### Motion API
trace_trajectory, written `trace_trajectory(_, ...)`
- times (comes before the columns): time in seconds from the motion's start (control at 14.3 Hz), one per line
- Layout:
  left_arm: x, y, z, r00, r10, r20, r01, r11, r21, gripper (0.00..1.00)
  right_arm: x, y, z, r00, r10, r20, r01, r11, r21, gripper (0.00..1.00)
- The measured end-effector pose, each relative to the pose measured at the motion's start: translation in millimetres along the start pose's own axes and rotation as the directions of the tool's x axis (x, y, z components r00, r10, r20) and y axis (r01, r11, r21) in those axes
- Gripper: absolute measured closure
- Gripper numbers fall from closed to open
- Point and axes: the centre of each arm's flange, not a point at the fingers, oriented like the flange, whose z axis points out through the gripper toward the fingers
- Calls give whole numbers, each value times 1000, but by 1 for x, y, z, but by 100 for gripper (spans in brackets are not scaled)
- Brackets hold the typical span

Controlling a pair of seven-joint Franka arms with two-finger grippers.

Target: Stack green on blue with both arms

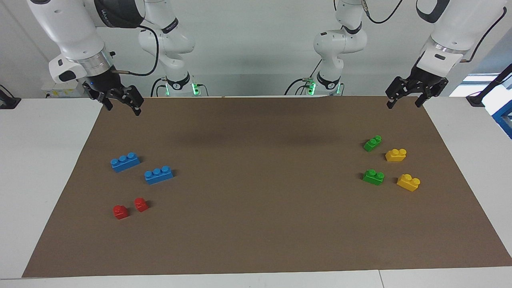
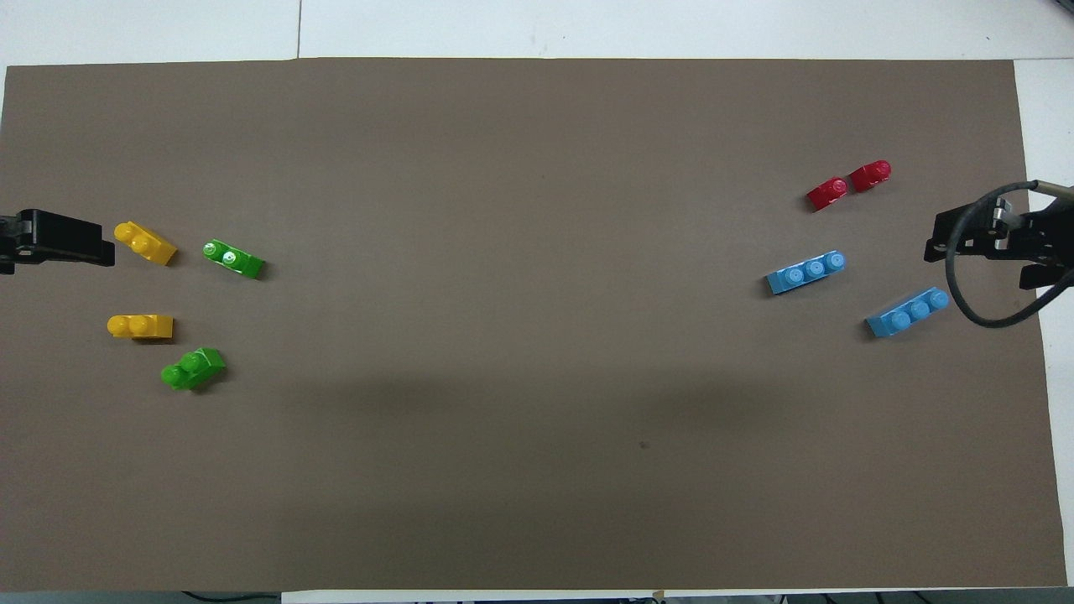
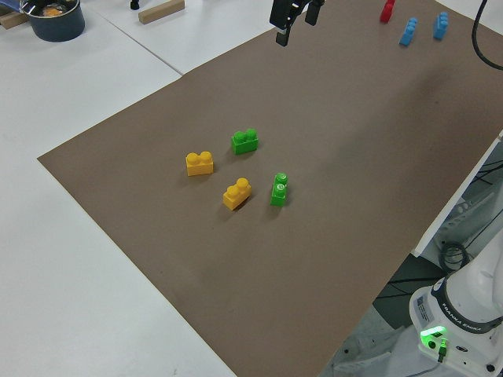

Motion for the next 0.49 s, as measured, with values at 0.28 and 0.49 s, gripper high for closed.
trace_trajectory(0.28,-1,-1,5,1000,-13,11,13,1000,0,0,14,21,27,972,219,87,-225,973,60,0)
trace_trajectory(0.49,-7,-2,16,979,-203,26,203,979,6,0,42,48,69,921,328,208,-357,926,121,0)
